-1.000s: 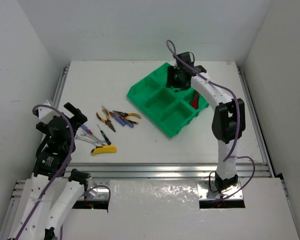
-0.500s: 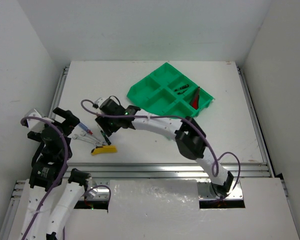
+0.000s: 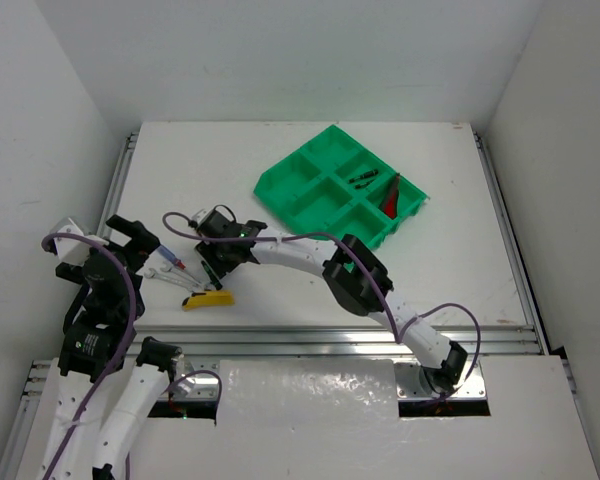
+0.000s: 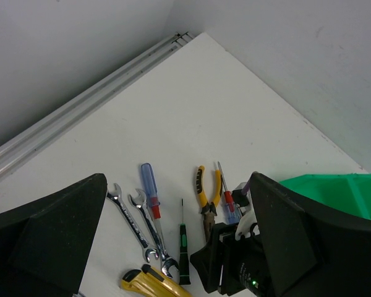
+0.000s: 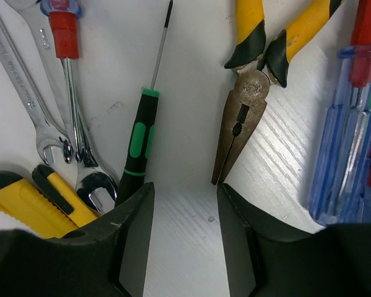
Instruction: Sort the tools into containers
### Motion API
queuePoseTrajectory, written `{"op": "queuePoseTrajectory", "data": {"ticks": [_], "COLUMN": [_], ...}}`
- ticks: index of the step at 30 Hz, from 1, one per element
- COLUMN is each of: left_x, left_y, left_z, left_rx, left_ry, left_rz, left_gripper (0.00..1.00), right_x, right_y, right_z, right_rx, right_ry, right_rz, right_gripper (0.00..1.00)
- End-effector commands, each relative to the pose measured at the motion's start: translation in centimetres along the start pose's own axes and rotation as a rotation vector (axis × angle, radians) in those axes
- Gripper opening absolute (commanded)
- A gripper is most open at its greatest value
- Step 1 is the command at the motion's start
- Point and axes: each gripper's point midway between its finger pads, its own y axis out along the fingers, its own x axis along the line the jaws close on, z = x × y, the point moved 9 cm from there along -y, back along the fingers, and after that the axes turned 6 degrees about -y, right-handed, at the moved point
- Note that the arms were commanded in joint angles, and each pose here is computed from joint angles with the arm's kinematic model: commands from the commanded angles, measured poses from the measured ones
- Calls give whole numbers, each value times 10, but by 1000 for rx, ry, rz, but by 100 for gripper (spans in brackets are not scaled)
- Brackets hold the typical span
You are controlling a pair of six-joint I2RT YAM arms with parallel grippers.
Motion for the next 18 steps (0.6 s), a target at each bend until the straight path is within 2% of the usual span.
{"op": "queuePoseTrajectory", "data": {"ticks": [1,5,8,18], "left_x": [-4,-5,-5,-7], "left_y": [0,0,0,0], "left_z": [-8,-7,-6,-6], "left_rx": [-23,-20,-15,-8], "left_ry": [-19,-18,-14,-7], "left_rz": [18,26,30,42], "left_gripper": [100,100,100,100], "right_x": [3,-3,-1,38], "right_y": [-3,-10,-26,-49], "right_z": [-15,-12,-18,-27], "right_rx": [-52,-69,-115,-179], "right_ry": [22,73,86,-18], "right_rz": [5,95,89,59], "right_gripper": [46,45,45,44]}}
